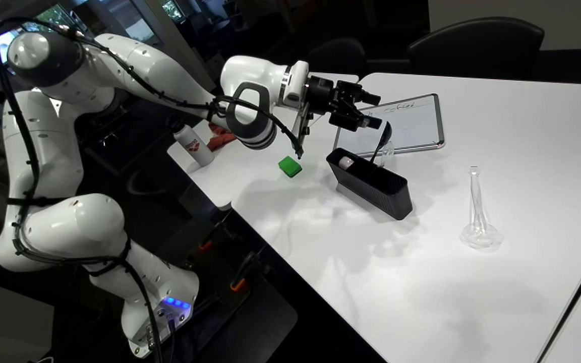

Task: Put the black spoon in the black cutlery holder, put the clear spoon in the cutlery holder, move the cutlery holder to the right side of the table

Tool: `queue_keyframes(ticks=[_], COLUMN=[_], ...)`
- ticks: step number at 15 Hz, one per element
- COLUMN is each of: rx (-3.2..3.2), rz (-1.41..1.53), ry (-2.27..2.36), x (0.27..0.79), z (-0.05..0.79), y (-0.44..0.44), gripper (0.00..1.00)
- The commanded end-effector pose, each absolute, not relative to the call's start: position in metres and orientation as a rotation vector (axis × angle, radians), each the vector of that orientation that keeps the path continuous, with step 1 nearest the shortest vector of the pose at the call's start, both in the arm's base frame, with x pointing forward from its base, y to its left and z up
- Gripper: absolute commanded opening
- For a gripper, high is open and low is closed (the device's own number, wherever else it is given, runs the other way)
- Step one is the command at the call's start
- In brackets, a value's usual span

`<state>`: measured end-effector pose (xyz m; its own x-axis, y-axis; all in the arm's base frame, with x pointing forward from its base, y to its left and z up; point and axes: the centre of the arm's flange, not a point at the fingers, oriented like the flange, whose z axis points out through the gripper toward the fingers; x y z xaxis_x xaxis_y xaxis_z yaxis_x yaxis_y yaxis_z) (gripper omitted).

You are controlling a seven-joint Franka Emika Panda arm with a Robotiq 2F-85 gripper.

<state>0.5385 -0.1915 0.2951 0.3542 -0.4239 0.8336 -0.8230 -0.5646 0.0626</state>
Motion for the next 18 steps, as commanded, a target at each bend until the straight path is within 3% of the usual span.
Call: queue_keyframes(ticks=[1, 10, 18], rx=[2.245, 2.521, 2.651], rz=[0.939, 0.628, 0.543], ry=[-1.169, -0.810, -0.632], x=[0.525, 0.519, 0.510], z=[0.360, 0.411, 0.380], y=[-0.248, -0.364, -0.352], gripper=[1.00, 1.00, 1.00])
